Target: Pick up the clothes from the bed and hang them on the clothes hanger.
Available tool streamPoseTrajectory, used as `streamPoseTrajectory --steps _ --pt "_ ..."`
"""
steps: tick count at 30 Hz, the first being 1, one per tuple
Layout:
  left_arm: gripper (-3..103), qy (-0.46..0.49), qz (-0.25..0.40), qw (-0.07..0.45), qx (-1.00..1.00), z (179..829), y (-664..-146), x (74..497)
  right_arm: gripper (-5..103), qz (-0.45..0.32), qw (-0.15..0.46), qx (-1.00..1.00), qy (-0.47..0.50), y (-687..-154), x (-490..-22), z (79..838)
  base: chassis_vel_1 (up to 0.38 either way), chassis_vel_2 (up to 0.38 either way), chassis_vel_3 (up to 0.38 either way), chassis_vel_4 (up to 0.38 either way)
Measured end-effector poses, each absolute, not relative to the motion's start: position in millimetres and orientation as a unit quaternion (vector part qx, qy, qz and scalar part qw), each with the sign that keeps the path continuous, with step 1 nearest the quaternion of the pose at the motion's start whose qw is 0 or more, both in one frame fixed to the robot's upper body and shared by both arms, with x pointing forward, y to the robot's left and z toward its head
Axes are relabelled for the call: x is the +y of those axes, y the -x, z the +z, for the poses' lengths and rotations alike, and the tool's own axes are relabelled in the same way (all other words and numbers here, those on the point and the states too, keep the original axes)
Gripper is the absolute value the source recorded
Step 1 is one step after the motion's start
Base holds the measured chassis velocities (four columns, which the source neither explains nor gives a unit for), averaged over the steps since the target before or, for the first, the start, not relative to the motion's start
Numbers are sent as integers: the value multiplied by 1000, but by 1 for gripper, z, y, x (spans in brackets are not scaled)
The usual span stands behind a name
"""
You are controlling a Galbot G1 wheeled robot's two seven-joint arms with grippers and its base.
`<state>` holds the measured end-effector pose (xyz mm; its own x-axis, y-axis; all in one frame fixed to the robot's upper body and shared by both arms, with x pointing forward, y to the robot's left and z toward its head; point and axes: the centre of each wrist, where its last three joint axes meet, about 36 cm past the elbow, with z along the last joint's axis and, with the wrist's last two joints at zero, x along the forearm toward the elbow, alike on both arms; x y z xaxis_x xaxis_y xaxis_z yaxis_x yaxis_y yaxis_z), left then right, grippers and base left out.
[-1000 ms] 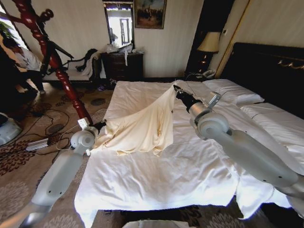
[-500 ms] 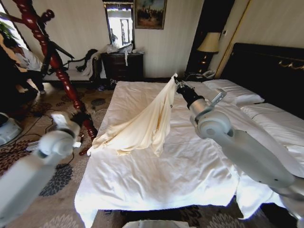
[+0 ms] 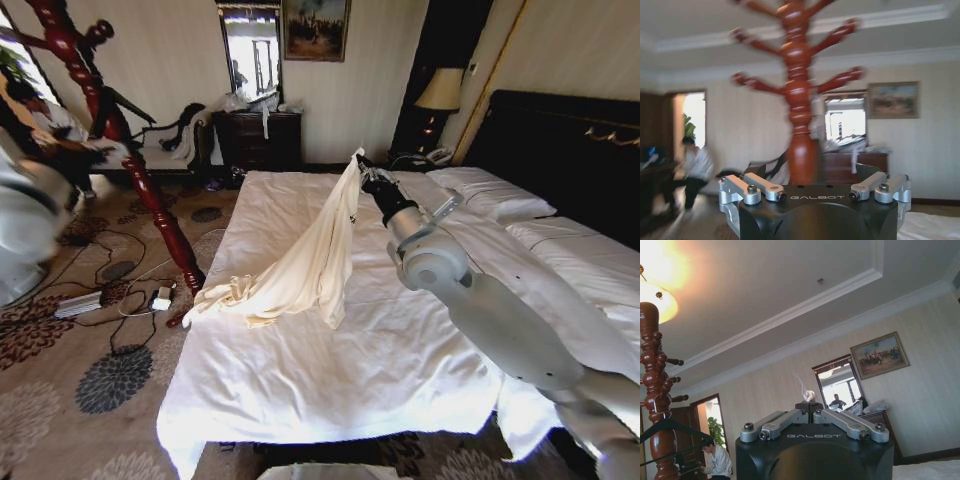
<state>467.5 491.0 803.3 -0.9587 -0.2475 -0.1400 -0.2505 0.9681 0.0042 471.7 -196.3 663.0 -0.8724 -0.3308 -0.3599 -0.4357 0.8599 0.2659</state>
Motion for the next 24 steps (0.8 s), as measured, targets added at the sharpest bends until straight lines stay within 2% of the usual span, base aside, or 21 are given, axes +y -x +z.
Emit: streamPoseTrajectory --steps 2,3,6,10,16,18,20,21,24 --pt "100 142 -33 52 988 807 -487 524 0 169 152 953 200 -473 -195 659 0 0 0 0" --pt "100 142 -33 52 988 807 -487 524 0 169 152 953 200 -473 -195 659 0 0 0 0" --pt "100 132 -66 43 988 799 -529 532 0 164 153 955 195 -478 -195 654 0 0 0 0" --pt "100 127 -82 58 987 814 -575 520 0 161 150 957 188 -482 -196 649 0 0 0 0" --pt "100 117 -68 53 989 838 -599 493 0 156 149 960 181 -487 -198 644 0 0 0 0" --pt "100 134 -44 12 990 845 -606 484 0 154 148 961 177 -488 -199 642 0 0 0 0" --pt "100 165 -26 -53 985 849 -614 481 0 152 147 962 173 -487 -200 639 0 0 0 0" --pt "100 165 -26 -53 985 849 -614 481 0 152 147 962 173 -487 -200 639 0 0 0 0" --pt "100 184 -15 -99 978 853 -622 483 0 148 146 963 171 -485 -201 634 0 0 0 0"
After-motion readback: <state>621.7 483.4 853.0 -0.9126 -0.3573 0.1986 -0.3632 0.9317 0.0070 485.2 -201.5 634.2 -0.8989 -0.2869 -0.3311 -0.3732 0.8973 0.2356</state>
